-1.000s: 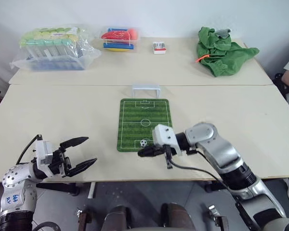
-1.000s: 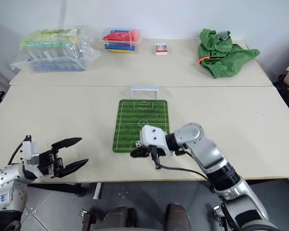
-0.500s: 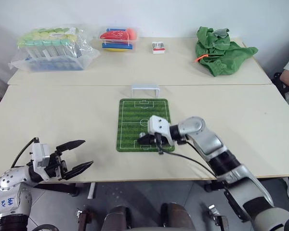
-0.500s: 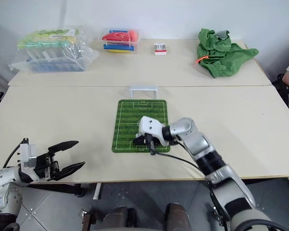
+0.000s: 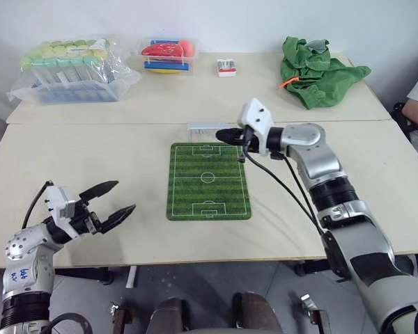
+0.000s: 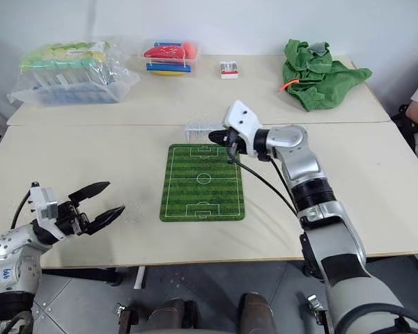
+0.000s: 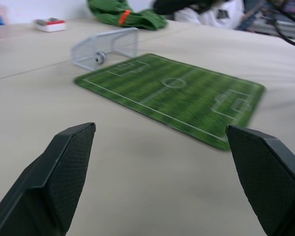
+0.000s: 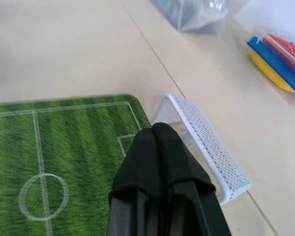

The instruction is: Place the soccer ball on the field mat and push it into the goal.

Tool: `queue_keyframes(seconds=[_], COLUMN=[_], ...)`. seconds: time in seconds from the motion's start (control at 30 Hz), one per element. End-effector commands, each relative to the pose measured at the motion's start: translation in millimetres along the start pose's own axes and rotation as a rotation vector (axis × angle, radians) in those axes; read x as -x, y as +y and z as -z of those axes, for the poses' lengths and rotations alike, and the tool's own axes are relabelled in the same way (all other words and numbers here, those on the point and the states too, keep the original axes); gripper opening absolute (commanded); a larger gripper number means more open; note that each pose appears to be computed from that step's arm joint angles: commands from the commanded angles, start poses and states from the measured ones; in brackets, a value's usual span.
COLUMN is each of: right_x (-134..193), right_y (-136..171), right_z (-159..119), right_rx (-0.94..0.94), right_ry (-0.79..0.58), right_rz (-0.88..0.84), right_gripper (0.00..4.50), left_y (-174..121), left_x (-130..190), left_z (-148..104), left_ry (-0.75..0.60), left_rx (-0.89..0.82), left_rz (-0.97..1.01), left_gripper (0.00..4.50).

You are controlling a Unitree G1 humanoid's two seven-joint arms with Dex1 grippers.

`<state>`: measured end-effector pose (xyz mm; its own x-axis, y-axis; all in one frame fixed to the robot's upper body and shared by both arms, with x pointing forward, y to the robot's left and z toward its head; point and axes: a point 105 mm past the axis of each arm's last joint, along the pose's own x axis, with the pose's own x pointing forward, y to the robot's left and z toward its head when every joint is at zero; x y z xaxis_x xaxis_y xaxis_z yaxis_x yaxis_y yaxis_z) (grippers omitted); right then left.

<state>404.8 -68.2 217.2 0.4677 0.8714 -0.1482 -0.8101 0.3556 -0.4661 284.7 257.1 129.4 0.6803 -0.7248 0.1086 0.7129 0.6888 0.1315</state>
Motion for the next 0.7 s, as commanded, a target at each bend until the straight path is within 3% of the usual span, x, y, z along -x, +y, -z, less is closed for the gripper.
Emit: queue_keyframes(seconds=[0.03,0.13,0.43,0.7], right_x=[30.7,59.7,135.4,166.4], right_y=[-1.9,2.1,16.0,9.9], right_z=[-3.4,14.3,60.6,84.9], right_rx=[-0.013,-0.059,-0.115,-0.167], right_ry=[-0.044,-0.017,0.065,0.078], right_rz=[-0.011,-0.031,-0.106,-0.019], right_gripper=[0.39,1.19,4.36,4.44], left_y=[16.1,21.6,32.9,41.3], left_x=[6.0,10.5,34.6,54.0], left_z=[-8.7,-15.7,-16.6,-15.4], left_ry=[-0.011,-0.029,0.002,0.042], left_rx=[-0.014,-0.060,-0.033,-0.013], left_rz=[-0.122,-0.158,-0.176,-0.183], left_gripper=[4.50,4.50,4.50,4.50])
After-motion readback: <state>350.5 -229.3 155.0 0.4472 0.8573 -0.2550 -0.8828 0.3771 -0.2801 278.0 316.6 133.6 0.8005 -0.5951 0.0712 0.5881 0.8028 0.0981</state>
